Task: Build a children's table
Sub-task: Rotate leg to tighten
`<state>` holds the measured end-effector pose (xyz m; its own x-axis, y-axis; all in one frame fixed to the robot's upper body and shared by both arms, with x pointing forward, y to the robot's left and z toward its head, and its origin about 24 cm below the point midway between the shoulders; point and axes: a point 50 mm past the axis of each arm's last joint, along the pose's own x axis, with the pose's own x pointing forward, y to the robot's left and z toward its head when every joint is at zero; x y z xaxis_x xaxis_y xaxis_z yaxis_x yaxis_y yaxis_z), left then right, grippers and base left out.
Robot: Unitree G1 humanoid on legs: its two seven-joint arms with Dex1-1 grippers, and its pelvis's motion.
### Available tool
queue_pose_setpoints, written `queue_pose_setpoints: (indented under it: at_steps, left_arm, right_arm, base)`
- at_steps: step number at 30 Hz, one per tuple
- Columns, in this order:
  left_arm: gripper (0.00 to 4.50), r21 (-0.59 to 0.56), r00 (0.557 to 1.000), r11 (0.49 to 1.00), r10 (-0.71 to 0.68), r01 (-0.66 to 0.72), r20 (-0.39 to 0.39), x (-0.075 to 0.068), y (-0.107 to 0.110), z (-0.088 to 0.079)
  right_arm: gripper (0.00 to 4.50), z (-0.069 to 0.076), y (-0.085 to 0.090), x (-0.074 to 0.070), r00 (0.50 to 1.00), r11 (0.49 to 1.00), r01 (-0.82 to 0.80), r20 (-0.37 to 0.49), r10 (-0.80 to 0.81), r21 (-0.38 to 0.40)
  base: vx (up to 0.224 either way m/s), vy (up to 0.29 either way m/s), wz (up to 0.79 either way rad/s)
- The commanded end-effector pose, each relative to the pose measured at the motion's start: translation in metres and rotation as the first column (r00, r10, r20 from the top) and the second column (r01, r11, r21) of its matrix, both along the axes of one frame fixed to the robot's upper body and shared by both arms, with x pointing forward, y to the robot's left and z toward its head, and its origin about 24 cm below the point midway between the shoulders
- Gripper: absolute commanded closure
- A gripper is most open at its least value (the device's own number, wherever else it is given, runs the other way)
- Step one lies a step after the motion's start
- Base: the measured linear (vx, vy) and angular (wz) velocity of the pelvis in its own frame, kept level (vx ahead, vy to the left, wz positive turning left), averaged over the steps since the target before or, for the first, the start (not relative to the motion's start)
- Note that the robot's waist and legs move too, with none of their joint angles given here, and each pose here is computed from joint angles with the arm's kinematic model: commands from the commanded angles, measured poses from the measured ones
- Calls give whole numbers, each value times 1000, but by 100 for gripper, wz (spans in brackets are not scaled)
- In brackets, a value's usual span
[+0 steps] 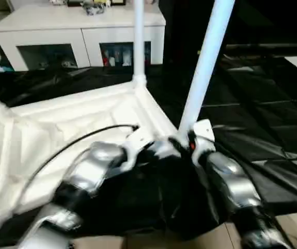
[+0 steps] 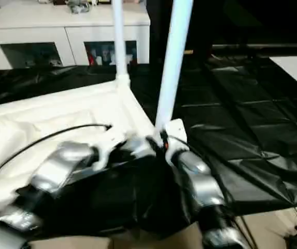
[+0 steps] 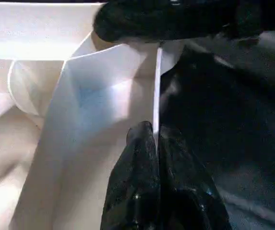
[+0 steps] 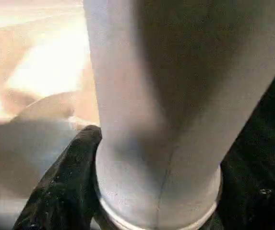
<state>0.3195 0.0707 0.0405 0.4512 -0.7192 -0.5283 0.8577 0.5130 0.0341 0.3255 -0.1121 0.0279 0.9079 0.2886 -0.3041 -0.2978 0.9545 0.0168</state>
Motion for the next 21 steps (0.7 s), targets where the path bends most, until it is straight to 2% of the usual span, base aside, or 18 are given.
queue_pose_setpoints:
  at_steps: [1, 4, 7, 9, 10, 16, 17, 21]
  left_arm:
    - [450, 39, 990, 990, 138, -137, -38, -1, -3, -22]
    - [450, 37, 993, 993, 117, -116, -15, -2, -18, -22]
    - [450, 33, 995, 994, 103, -103, -15, -2, -20, -21]
    - [450, 31, 996, 996, 85, -85, -14, -3, -17, -20]
    - [450, 32, 997, 996, 81, -80, -14, -3, -16, -21]
    - [450, 25, 999, 999, 36, -36, -17, -4, -11, -21]
    - [450, 25, 1000, 999, 21, -21, -16, -5, -9, -21]
    - [450, 1, 998, 998, -57, 57, -2, -10, -7, -19]
  right_arm:
    - [181, -17, 25, -6, 993, 998, 32, -113, -26, 52]
    - [181, -16, 38, -2, 994, 999, 22, -106, -18, 37]
    - [181, -14, 40, -1, 994, 997, 20, -108, -12, 69]
    - [181, -11, 39, -1, 997, 998, 1, -80, 4, 65]
    - [125, -10, 39, 0, 998, 998, -4, -65, 8, 61]
    - [83, -3, 37, 1, 1000, 997, -10, -13, 11, 77]
    - [62, 0, 33, 2, 1000, 998, -16, 17, 15, 62]
    - [42, 5, 21, 3, 997, 999, -30, 72, 29, 12]
  base:
    - [0, 0, 0]
    - [0, 0, 0]
    - [0, 0, 0]
    - [0, 0, 0]
    - [0, 0, 0]
    - [0, 0, 0]
    - [0, 0, 0]
    - [0, 0, 0]
